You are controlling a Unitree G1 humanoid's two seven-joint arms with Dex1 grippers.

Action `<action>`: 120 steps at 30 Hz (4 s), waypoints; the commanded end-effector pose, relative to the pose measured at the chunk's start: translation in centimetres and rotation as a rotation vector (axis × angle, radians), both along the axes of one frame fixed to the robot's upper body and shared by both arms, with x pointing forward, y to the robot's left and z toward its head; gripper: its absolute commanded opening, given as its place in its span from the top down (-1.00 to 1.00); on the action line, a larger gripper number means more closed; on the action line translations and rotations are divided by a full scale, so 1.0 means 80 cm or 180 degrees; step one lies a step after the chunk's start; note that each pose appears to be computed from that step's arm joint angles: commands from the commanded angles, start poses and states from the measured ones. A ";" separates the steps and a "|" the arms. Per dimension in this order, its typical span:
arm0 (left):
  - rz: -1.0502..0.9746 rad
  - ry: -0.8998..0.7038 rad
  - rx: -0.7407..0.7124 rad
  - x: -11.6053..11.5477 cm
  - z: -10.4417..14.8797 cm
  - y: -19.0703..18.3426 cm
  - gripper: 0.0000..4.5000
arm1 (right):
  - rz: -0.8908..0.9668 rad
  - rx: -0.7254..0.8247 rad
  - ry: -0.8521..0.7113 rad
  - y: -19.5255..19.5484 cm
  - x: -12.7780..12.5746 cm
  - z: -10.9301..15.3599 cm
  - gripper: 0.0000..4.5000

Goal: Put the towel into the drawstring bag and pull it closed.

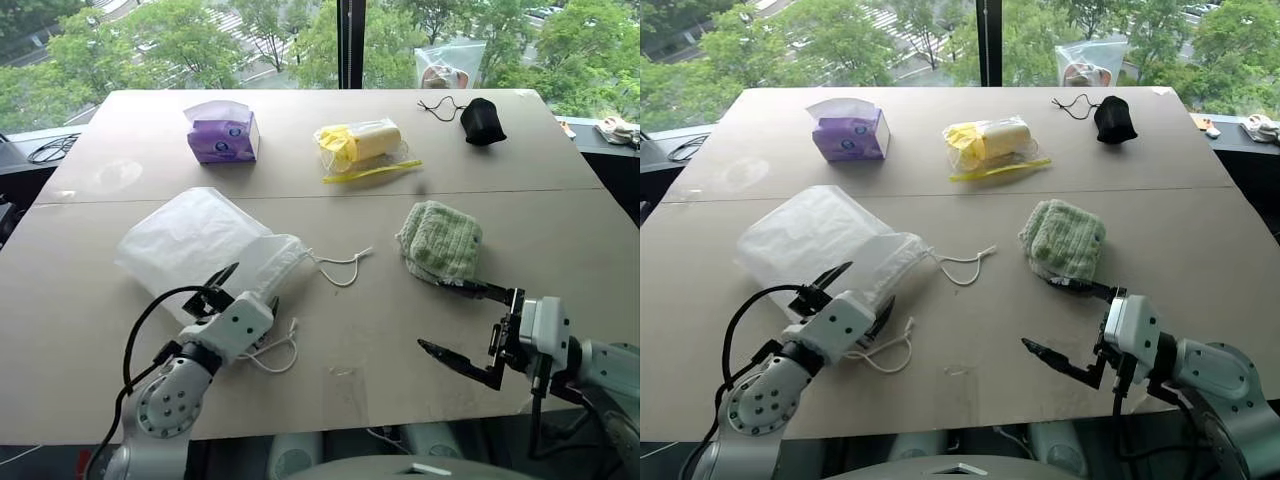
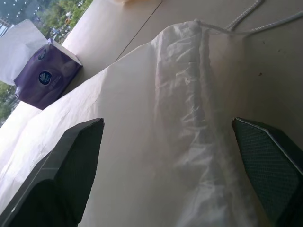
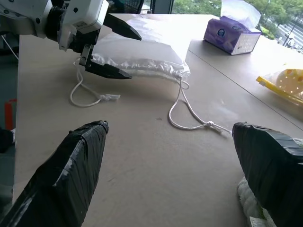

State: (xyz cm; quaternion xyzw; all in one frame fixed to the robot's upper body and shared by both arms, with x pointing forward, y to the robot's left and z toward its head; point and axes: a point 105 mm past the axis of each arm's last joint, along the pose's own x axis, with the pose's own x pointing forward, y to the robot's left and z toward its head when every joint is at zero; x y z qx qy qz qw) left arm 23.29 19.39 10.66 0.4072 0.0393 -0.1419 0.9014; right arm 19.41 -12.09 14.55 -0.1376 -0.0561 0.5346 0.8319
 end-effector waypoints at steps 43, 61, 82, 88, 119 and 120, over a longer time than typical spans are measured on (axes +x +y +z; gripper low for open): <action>0.0515 -0.0336 0.0415 0.023 0.014 0.033 -0.98 | -0.0012 0.0024 -0.0082 0.003 0.001 0.008 -1.00; 0.0594 -0.0232 -0.0228 0.059 0.016 0.044 0.99 | -0.0049 0.0036 0.0268 0.013 0.021 0.010 -1.00; -0.0585 0.1342 -0.4148 0.060 0.125 0.014 0.99 | -0.1941 0.0330 0.0627 -0.064 0.147 0.019 -1.00; -0.0558 0.1336 -0.4289 0.077 0.133 -0.007 0.99 | -0.2568 0.0175 0.1705 -0.111 0.178 -0.039 -1.00; -0.0276 0.2033 -0.4459 0.104 0.083 -0.060 1.00 | 0.0787 0.1959 0.1790 0.065 0.090 0.062 0.98; -0.0296 0.2053 -0.4448 0.103 0.083 -0.062 1.00 | 0.0870 0.1993 0.1801 0.069 0.087 0.066 0.98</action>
